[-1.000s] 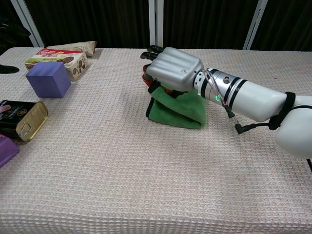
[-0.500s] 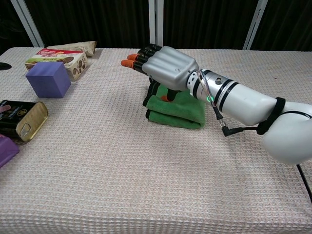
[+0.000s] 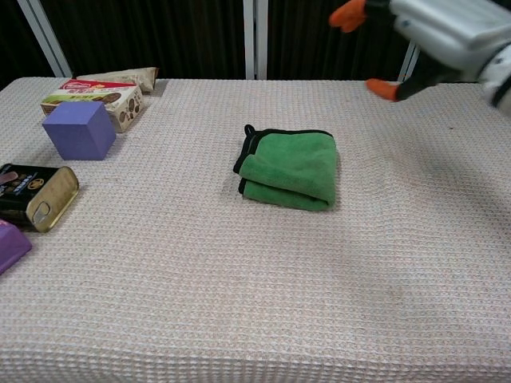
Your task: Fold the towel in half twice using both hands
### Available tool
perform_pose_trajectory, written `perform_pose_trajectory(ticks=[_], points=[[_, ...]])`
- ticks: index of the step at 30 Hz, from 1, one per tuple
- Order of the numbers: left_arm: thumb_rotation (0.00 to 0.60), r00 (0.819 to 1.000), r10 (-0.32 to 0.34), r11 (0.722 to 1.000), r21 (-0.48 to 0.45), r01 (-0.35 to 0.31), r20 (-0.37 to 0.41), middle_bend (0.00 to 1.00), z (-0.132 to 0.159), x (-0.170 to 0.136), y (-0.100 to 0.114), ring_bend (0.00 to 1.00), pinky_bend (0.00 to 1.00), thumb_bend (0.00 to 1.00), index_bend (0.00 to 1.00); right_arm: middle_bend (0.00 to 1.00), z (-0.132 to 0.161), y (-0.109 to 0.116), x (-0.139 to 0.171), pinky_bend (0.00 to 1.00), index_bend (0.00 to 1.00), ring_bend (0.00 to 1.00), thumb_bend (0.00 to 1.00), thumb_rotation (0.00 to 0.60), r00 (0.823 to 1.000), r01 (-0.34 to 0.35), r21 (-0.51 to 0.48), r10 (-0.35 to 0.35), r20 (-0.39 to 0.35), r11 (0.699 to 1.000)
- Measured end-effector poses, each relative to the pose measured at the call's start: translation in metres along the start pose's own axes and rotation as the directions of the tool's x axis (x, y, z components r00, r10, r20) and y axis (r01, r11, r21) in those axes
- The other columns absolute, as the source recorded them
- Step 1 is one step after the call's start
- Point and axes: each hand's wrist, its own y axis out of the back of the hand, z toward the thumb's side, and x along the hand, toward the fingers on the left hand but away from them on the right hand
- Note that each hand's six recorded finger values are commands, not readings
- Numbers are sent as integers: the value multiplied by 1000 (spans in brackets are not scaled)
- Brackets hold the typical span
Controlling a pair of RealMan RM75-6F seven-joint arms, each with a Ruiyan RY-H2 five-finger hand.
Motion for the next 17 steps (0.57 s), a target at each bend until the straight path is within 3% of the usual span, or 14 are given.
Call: perform_pose_trajectory(ticks=[3,7,13,17], points=[[600,999,32,999,6,-32,5,118,-10,-19,5,152,157,187,222,116,-47,27,52,22,146,16,280,600,992,-24,-22,26,121,999],[600,998,66,998,5,-66,19,118,-18,-45,13,152,147,182,222,55,-94,52,126,0,65,0,280,600,959,-49,-80,69,275,996],[600,995,98,995,-23,-98,16,118,-21,-87,18,152,140,178,220,12,-115,59,202,0,8,0,299,600,913,-46,-216,128,387,975],[600,993,119,993,-12,-120,-8,118,-20,-111,16,151,139,177,221,9,-121,57,233,0,6,0,311,600,898,-48,-283,166,408,958]])
